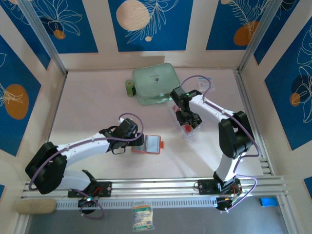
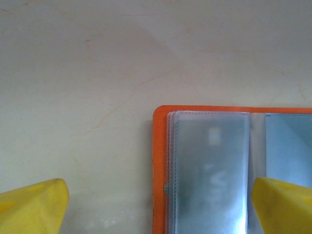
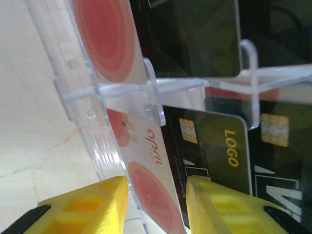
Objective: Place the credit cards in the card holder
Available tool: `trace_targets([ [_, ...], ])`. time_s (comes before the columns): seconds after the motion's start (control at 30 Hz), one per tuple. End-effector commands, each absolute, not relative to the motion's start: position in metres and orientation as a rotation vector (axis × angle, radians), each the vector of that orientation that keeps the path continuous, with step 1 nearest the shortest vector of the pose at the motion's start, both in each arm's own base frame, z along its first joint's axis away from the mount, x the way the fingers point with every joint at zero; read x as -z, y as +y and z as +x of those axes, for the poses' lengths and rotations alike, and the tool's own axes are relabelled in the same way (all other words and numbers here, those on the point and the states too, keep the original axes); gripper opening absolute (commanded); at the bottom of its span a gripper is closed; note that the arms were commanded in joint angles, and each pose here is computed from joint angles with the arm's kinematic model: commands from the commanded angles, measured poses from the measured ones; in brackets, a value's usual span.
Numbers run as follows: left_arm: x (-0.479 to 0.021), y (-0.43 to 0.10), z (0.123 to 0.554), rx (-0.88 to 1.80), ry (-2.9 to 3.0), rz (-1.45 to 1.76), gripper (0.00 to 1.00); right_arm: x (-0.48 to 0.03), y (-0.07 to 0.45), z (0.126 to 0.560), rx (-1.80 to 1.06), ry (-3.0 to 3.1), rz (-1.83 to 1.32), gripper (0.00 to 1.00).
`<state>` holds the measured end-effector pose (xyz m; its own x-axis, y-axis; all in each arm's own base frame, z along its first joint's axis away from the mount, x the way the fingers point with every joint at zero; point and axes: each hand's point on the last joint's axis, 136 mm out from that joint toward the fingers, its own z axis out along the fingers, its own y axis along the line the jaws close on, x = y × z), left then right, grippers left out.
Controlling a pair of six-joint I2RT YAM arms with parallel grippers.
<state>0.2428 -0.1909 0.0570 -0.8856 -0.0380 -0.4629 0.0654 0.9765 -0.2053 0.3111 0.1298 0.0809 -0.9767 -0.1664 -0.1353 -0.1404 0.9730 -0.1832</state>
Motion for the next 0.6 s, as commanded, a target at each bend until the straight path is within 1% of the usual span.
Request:
trace_targets([
  [0.0, -0.065, -0.192, 0.245, 0.324, 2.632, 0.019, 0.96, -0.072, 0.126, 0.300, 0.302, 3.002, -0.264, 0.37],
  [0.03, -0.065, -0.192, 0.244, 0.322, 2.635, 0.018, 0.96, -0.071, 0.127, 0.299, 0.294, 3.006, -0.267, 0.36],
  [0.27, -0.066, -0.188, 0.242, 0.313, 2.641, -0.005, 0.96, -0.075, 0.137, 0.296, 0.230, 2.998, -0.282, 0.25],
  [0.57, -0.065, -0.192, 0.242, 0.316, 2.658, 0.016, 0.96, -0.084, 0.142, 0.299, 0.176, 2.981, -0.279, 0.24],
])
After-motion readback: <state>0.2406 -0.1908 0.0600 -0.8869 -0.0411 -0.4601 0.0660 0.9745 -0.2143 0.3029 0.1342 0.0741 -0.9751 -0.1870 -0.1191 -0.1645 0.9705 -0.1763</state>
